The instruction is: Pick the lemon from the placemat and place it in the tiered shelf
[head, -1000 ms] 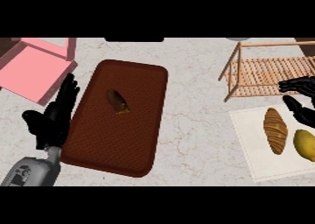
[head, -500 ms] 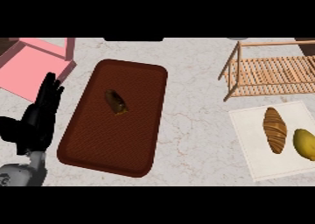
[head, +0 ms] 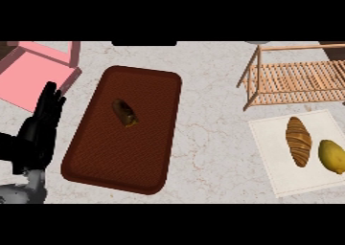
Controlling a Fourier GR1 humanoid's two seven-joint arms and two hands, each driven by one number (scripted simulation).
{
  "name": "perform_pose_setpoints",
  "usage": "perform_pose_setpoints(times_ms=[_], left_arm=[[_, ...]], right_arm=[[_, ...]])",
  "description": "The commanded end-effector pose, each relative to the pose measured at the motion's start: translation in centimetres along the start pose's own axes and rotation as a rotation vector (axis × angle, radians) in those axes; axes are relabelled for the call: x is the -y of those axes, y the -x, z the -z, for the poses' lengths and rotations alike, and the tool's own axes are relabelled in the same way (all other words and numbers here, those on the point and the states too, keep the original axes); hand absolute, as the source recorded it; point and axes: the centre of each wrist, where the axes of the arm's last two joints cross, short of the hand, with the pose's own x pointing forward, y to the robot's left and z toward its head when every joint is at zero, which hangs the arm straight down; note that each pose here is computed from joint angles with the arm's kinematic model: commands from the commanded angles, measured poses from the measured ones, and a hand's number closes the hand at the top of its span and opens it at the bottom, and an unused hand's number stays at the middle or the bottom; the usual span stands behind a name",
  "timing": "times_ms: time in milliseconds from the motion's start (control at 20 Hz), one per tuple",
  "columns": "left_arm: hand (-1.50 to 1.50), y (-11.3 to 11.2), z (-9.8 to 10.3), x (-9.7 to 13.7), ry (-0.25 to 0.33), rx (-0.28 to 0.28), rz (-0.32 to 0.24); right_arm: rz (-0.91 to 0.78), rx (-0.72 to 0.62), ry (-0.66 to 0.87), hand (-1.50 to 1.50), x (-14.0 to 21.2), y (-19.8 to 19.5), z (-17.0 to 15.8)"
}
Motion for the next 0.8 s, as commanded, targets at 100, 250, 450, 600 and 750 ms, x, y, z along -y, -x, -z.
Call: perform_pose_setpoints(times_ms=[100, 250, 450, 600, 750], left_arm=[[0.00, 0.0, -0.2, -0.8, -0.006, -0.007, 0.014], [0.00, 0.4, -0.7, -0.3, -0.009, -0.008, 0.002], [0.00, 1.2, -0.7, 0.7, -0.004, 0.001, -0.007], [0.00, -1.1, 0.3, -0.1, 0.003, 0.002, -0.002], [0.00, -0.4, -0.5, -0.1, 0.013, 0.012, 0.005]], right_arm=[[-0.462, -0.151, -0.098, -1.50, -1.3, -5.0, 1.8], [-0.551, -0.225, -0.097, -1.50, -3.5, -5.6, 2.3], [-0.569, -0.324, -0.058, -1.50, -7.0, -4.9, 4.4], [-0.613, -0.356, -0.065, -1.50, -8.6, -3.2, 4.6], [-0.723, -0.409, -0.075, -1.50, -10.6, -3.2, 4.7]])
